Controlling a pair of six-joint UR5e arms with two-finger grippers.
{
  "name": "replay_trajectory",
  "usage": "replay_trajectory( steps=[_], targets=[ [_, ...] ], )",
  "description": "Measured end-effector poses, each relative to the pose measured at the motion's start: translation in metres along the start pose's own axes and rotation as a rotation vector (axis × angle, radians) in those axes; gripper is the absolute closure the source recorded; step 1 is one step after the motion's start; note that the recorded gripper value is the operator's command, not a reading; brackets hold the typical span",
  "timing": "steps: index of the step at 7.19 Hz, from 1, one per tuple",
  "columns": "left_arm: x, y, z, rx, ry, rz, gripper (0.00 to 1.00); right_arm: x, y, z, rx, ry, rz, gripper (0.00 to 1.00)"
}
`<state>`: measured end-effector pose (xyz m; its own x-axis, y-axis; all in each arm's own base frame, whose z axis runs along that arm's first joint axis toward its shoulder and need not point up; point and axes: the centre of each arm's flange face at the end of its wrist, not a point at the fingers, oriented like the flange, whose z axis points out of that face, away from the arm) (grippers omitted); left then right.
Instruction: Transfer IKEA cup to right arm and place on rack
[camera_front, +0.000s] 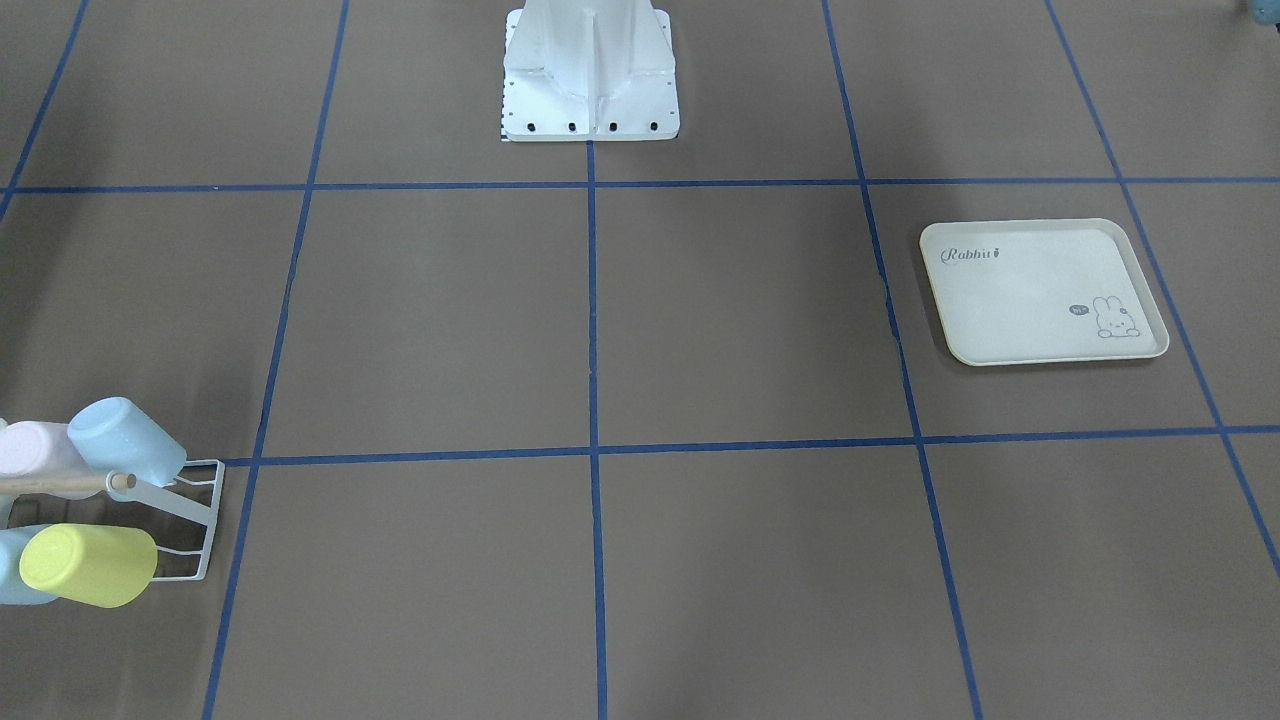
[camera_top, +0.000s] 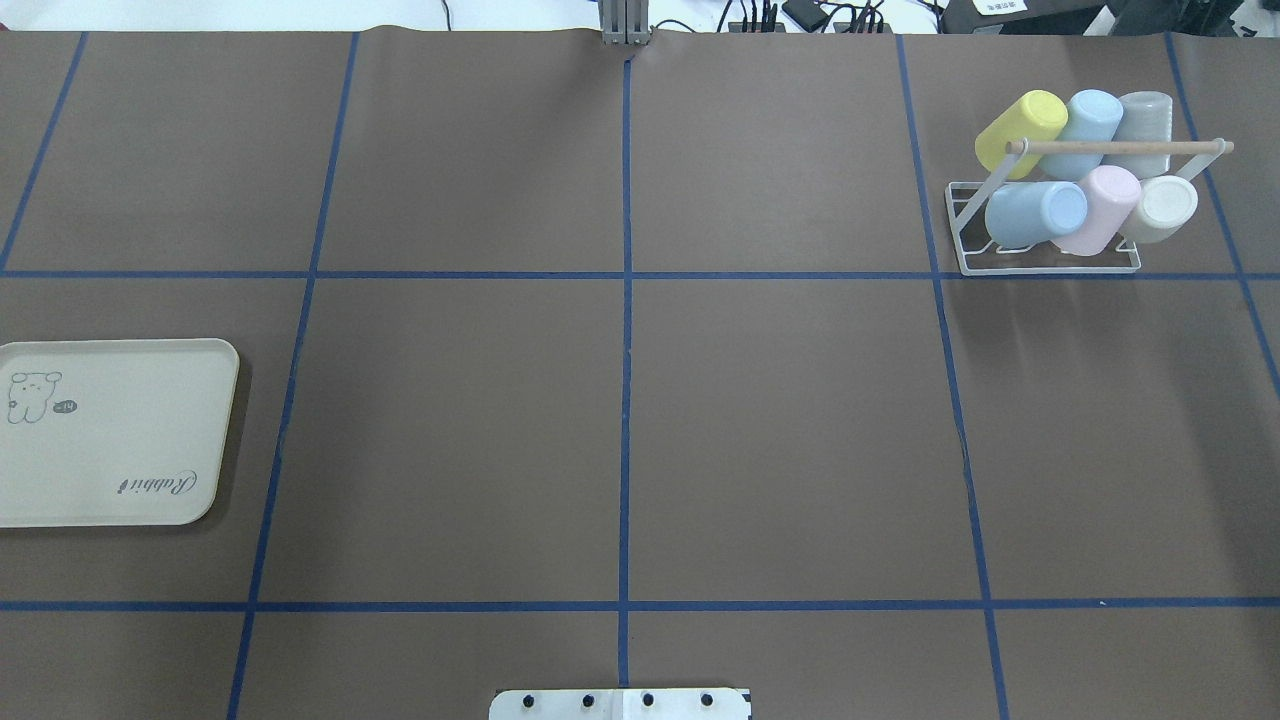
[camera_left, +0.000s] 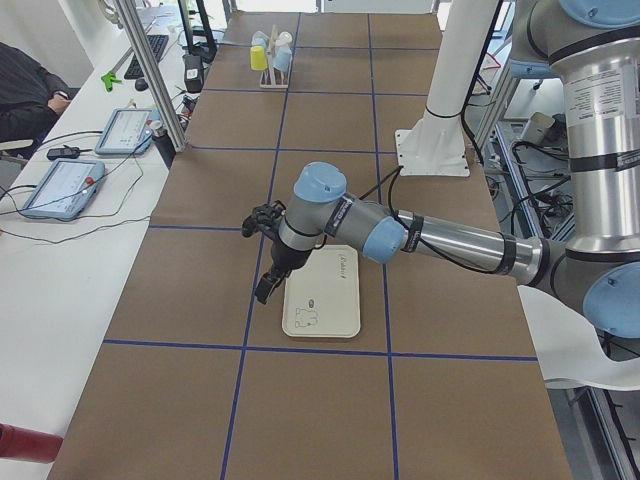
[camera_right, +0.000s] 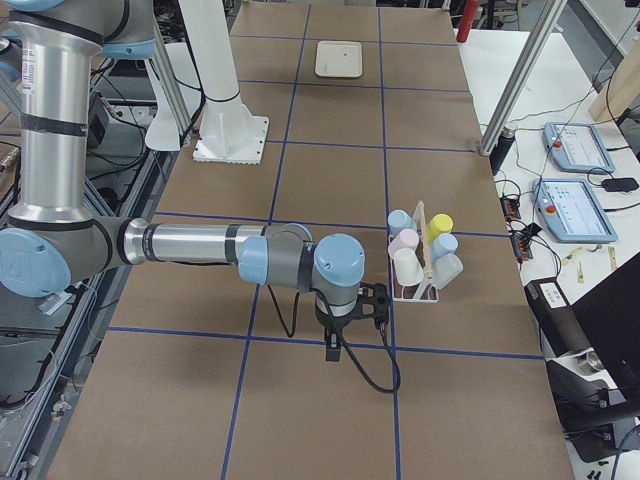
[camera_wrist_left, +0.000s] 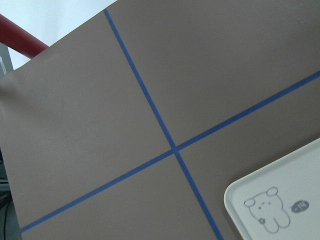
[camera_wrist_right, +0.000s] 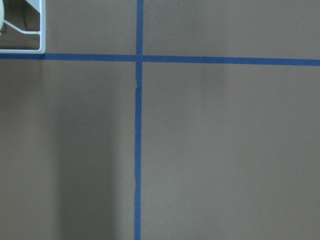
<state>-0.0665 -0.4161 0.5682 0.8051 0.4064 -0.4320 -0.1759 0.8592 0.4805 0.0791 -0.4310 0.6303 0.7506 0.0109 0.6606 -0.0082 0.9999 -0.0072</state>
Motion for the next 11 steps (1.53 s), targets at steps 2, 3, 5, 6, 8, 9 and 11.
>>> replay_trajectory(
  steps=[2,3,5,6,8,9,11],
  targets=[
    [-0.004,0.026,0.006,-0.022,0.039,-0.025,0.0,-0.035,-0.003,-0.006,0.008,0.006,0.013,0.01],
    [-0.001,0.033,0.01,-0.024,0.083,-0.037,0.0,-0.039,-0.003,-0.007,0.01,0.004,0.011,0.01],
    [0.01,0.043,0.01,-0.018,0.19,-0.057,0.0,-0.041,-0.003,-0.007,0.012,0.003,0.008,0.01],
    [0.013,0.044,0.01,-0.024,0.214,-0.068,0.0,-0.042,-0.003,-0.007,0.011,0.003,0.007,0.0],
    [0.01,0.046,0.015,-0.102,0.239,-0.139,0.0,-0.043,-0.003,-0.005,0.007,0.003,0.004,0.01],
    [0.006,0.05,0.018,-0.136,0.242,-0.175,0.0,-0.044,-0.003,-0.004,0.004,0.003,0.002,0.01],
    [0.001,0.054,0.019,-0.154,0.239,-0.2,0.0,-0.046,-0.003,-0.001,-0.001,0.003,-0.004,0.01]
  ],
)
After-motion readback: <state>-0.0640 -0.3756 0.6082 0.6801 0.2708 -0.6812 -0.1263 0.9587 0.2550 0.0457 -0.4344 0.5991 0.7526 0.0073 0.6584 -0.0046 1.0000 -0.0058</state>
